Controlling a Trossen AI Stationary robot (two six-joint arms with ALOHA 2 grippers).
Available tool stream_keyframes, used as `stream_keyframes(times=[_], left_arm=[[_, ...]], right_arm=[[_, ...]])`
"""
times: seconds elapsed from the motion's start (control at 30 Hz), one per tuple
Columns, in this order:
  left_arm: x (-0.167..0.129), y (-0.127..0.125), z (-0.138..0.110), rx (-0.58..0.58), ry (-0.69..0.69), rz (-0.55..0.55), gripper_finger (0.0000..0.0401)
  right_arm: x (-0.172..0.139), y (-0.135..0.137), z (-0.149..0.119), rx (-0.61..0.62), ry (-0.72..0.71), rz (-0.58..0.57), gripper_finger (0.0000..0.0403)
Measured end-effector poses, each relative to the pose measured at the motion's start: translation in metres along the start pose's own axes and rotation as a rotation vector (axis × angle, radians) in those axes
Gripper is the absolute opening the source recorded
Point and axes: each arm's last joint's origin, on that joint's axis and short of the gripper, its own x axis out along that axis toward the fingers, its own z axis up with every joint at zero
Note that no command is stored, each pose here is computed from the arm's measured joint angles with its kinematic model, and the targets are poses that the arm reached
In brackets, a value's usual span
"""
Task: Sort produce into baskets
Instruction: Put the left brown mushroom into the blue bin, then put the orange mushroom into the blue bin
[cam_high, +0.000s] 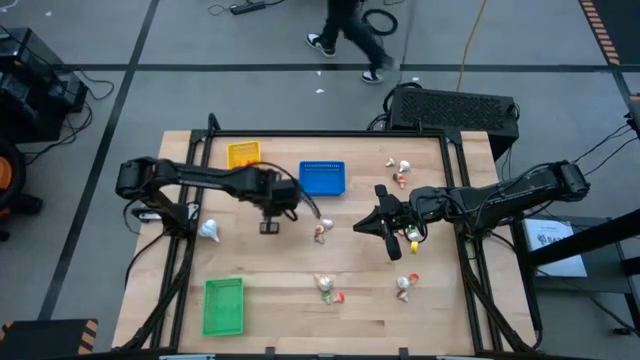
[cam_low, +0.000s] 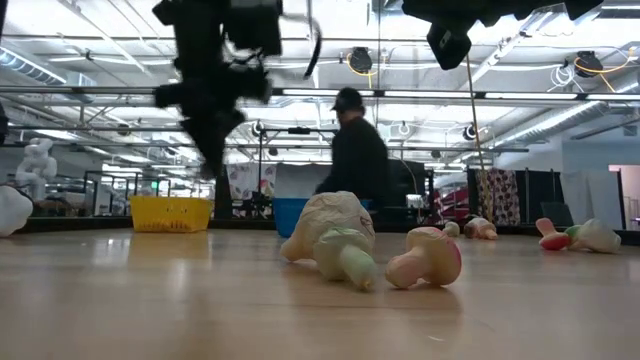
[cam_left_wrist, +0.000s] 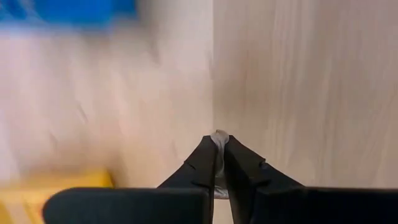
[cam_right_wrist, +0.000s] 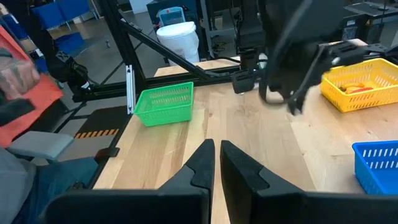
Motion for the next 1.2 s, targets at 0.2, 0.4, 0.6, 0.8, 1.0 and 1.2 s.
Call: stream_keyframes(times=[0.2, 0.4, 0.6, 0.8, 1.0, 1.2], left_arm=[[-0.009, 0.020, 0.031, -0.025, -0.348, 0.110, 0.0025], [-0.002, 0.043, 0.050, -0.073, -0.527, 0.180, 0.0025], [0.008, 0.062, 0.053, -0.067, -0.542, 0.227, 0.0039], [0.014, 0.075, 0.051, -0.098, -0.517, 0.275, 0.0091], [0.017, 0.080, 0.049, -0.111, -0.503, 0.282, 0.0126], [0.002, 0.072, 0.048, -0.097, -0.534, 0.290, 0.0138]], right_arm=[[0.000, 0.000, 0.000, 0.000, 0.000, 0.000, 0.0018], [0.000, 0.000, 0.000, -0.001, 0.000, 0.000, 0.0018], [0.000, 0.000, 0.000, -0.008, 0.001, -0.001, 0.0018], [0.000, 0.000, 0.000, -0.012, 0.005, -0.003, 0.0018], [0.000, 0.000, -0.001, -0.012, 0.006, -0.003, 0.0018], [0.000, 0.000, -0.001, -0.012, 0.007, -0.004, 0.0018]])
